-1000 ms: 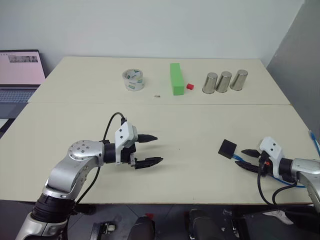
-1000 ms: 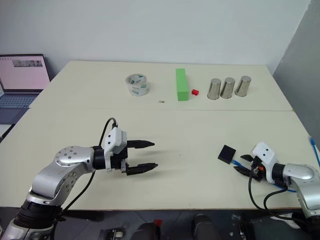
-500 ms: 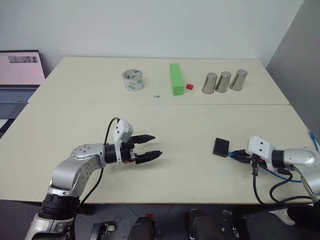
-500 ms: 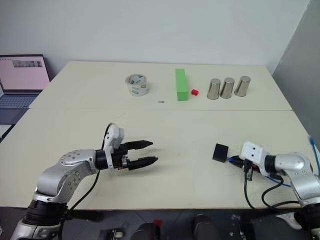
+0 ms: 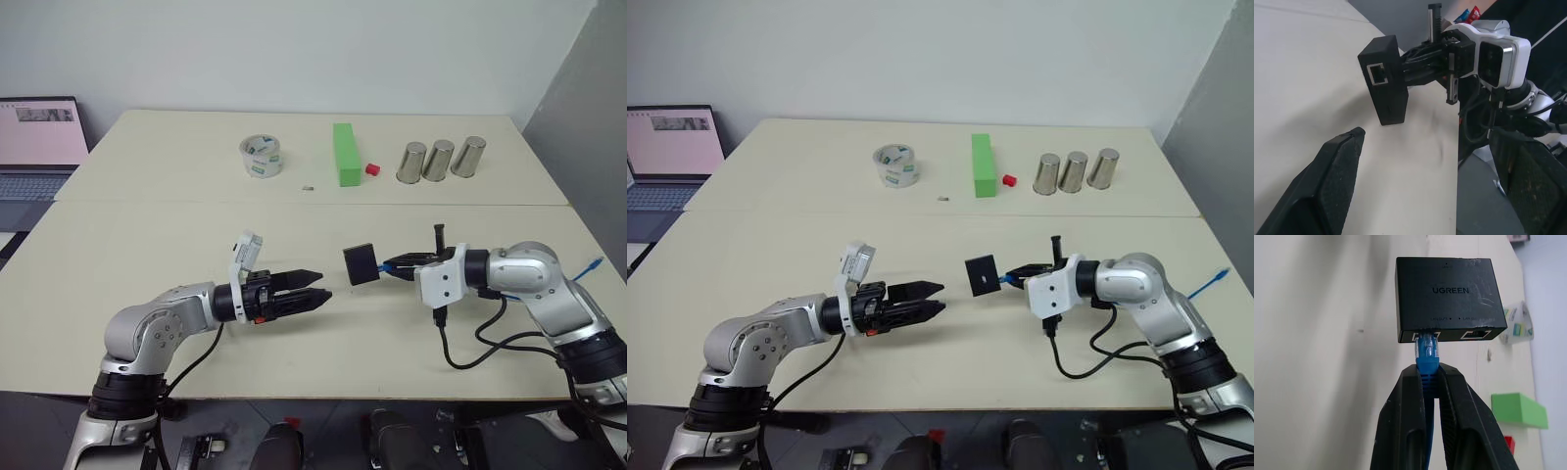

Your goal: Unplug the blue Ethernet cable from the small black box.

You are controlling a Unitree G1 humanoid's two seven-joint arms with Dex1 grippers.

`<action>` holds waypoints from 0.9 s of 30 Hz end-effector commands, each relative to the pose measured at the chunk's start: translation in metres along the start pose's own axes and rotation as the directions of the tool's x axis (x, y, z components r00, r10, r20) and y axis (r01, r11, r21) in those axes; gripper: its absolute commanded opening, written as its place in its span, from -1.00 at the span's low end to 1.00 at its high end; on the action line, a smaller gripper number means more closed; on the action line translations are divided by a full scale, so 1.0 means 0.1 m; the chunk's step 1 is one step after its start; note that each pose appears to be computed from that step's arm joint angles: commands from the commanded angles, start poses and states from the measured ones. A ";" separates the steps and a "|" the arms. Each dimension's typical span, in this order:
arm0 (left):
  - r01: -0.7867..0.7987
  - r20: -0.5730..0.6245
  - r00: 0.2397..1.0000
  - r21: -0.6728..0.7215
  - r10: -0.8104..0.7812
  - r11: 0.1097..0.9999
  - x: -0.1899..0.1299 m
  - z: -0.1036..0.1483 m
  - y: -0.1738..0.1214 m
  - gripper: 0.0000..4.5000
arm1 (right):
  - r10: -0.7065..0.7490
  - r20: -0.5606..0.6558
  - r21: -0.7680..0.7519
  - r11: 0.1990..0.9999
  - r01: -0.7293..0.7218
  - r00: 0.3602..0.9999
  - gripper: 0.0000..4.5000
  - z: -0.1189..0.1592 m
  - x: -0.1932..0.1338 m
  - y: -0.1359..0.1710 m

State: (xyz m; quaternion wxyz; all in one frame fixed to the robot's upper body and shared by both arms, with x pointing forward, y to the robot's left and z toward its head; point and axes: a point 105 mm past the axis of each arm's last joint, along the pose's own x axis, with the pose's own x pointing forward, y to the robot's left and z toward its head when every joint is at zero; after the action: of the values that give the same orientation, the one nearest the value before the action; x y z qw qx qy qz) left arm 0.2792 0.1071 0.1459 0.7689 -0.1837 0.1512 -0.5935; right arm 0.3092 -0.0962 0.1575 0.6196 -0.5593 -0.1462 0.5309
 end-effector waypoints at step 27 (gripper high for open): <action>-0.027 0.063 0.998 -0.009 0.027 1.000 0.20 0.04 0.18 -0.64 | -0.021 0.114 -0.126 0.991 0.036 0.993 -0.95 0.39 0.19 -0.19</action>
State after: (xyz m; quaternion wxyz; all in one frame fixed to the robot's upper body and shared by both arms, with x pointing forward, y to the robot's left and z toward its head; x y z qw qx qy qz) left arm 0.2975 0.0912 0.1367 0.7735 -0.2191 0.1418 -0.5775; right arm 0.3076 -0.0678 0.1728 0.6075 -0.5560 -0.1894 0.5347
